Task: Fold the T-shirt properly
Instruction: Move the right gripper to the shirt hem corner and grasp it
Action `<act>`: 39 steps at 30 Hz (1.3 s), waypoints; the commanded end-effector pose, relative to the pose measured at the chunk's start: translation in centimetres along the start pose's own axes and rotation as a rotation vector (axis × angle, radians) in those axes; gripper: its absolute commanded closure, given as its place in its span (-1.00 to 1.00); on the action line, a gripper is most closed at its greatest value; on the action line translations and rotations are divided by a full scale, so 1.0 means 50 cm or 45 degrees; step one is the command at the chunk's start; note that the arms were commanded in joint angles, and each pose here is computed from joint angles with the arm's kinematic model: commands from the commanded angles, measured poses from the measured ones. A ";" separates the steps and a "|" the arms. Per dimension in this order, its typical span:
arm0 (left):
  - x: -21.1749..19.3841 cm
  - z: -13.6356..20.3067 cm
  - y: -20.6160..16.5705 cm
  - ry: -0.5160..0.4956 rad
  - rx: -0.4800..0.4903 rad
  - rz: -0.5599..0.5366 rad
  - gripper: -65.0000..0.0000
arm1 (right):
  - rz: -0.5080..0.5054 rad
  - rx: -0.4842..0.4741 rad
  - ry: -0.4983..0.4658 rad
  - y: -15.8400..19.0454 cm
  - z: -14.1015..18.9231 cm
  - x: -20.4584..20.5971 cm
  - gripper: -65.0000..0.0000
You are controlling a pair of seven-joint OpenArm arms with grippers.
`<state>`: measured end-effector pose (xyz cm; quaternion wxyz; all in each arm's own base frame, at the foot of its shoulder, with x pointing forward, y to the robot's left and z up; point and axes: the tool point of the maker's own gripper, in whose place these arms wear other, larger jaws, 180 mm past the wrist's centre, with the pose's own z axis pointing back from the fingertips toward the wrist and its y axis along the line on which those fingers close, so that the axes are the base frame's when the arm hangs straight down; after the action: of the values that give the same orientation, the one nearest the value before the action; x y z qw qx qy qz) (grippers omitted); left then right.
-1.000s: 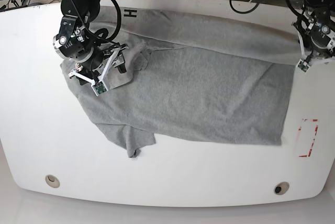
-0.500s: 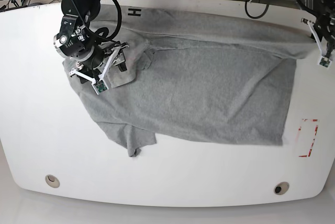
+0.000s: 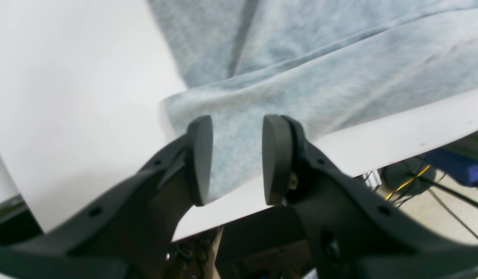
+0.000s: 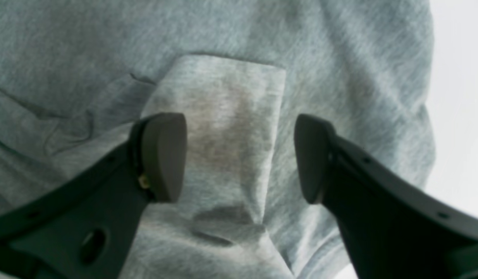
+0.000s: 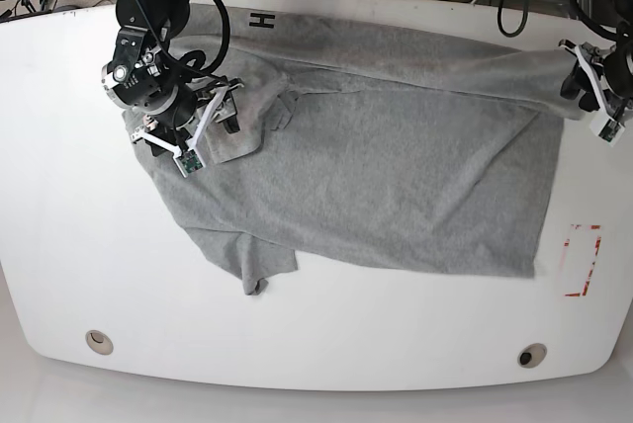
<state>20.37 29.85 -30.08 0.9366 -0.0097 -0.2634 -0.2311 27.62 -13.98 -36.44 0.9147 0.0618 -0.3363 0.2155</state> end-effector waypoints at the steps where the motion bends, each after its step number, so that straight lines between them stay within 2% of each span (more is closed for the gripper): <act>1: 0.026 0.012 0.014 -0.049 0.027 -0.025 0.37 | 0.015 -0.017 -0.060 -0.009 0.009 0.027 -0.28; 8: 0.084 0.017 0.048 -0.146 0.119 -0.021 0.37 | 0.016 -0.029 -0.090 -0.027 0.001 0.054 -0.28; 11: 0.106 0.020 0.074 -0.162 0.200 -0.019 0.38 | 0.018 -0.051 -0.098 -0.054 -0.003 0.069 -0.28; 18: 0.142 0.041 0.157 -0.133 0.478 0.014 0.38 | -0.057 -0.091 -0.147 -0.138 -0.028 0.117 -0.28; 22: 0.137 0.062 0.206 -0.053 0.660 0.051 0.38 | -0.087 -0.090 -0.188 -0.188 -0.049 0.149 -0.28; 28: 0.153 0.072 0.233 -0.048 0.814 0.054 0.38 | -0.173 -0.060 -0.205 -0.253 -0.089 0.169 -0.28; 33: 0.150 0.062 0.231 -0.029 0.866 0.011 0.38 | -0.271 -0.009 -0.262 -0.285 -0.127 0.191 -0.28; 39: 0.135 0.043 0.212 -0.003 0.841 -0.029 0.38 | -0.384 0.047 -0.345 -0.304 -0.163 0.220 -0.27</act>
<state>28.85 36.44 -24.91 0.8956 0.2827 -0.3149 -0.1373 44.09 -21.41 -38.02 0.9047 0.1466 -0.3916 0.0814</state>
